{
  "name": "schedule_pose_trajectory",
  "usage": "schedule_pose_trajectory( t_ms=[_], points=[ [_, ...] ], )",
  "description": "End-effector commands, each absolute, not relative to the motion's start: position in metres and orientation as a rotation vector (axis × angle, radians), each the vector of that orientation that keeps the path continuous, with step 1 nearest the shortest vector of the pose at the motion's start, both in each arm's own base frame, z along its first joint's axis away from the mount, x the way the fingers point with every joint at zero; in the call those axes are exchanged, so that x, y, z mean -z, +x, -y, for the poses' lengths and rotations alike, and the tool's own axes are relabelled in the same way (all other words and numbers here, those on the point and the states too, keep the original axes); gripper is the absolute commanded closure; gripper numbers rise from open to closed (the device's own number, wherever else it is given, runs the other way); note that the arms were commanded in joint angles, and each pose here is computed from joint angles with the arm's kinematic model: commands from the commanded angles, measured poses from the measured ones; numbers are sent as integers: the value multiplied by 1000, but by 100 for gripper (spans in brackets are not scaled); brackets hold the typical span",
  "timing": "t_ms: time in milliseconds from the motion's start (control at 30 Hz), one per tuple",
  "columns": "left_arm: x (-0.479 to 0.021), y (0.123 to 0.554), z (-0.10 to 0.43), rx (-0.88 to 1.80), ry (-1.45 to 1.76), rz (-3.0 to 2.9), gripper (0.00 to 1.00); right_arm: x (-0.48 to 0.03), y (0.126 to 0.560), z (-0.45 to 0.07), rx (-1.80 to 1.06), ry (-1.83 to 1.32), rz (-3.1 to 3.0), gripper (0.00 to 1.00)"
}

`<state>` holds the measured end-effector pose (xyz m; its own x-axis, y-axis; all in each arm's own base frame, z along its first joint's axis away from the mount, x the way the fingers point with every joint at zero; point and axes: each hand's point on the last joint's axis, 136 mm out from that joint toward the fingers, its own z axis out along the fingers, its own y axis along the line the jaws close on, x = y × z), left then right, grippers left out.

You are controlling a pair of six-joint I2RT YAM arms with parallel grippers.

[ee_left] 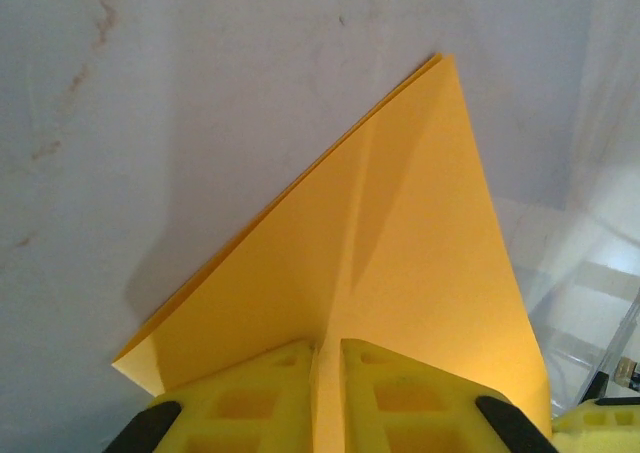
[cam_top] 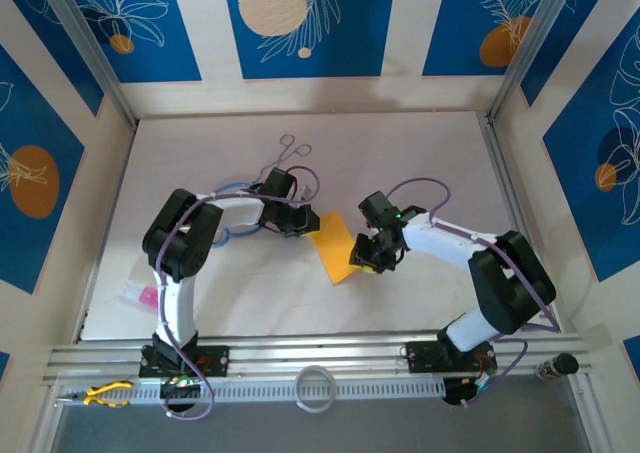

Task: Fold a paper plane with a square sheet of paper (pick it up from the middle)
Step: Fold the triangle a second time at the center of the table.

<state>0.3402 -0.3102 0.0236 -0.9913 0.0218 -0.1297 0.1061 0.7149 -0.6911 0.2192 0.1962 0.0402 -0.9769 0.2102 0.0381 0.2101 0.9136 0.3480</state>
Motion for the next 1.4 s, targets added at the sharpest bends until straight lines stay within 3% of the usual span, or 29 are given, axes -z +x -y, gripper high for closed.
schedule_pose_trajectory(
  t_ms=[0, 267, 533, 933, 1367],
  points=[
    [-16, 332, 305, 1117, 103, -2850, 84, -53, 223, -193, -512, 322, -3051, 69],
    [-15, 332, 305, 1120, 100, -2851, 84, -59, 229, -202, -580, 264, -3027, 68],
    [-14, 332, 305, 1120, 102, -2853, 84, -73, 241, -229, -847, 112, -2936, 58],
    [-12, 332, 305, 1124, 100, -2857, 84, -75, 257, -238, -1082, -36, -2902, 55],
    [-14, 331, 305, 1116, 101, -2859, 84, -52, 265, -220, -1027, 134, -3000, 57]
  ],
)
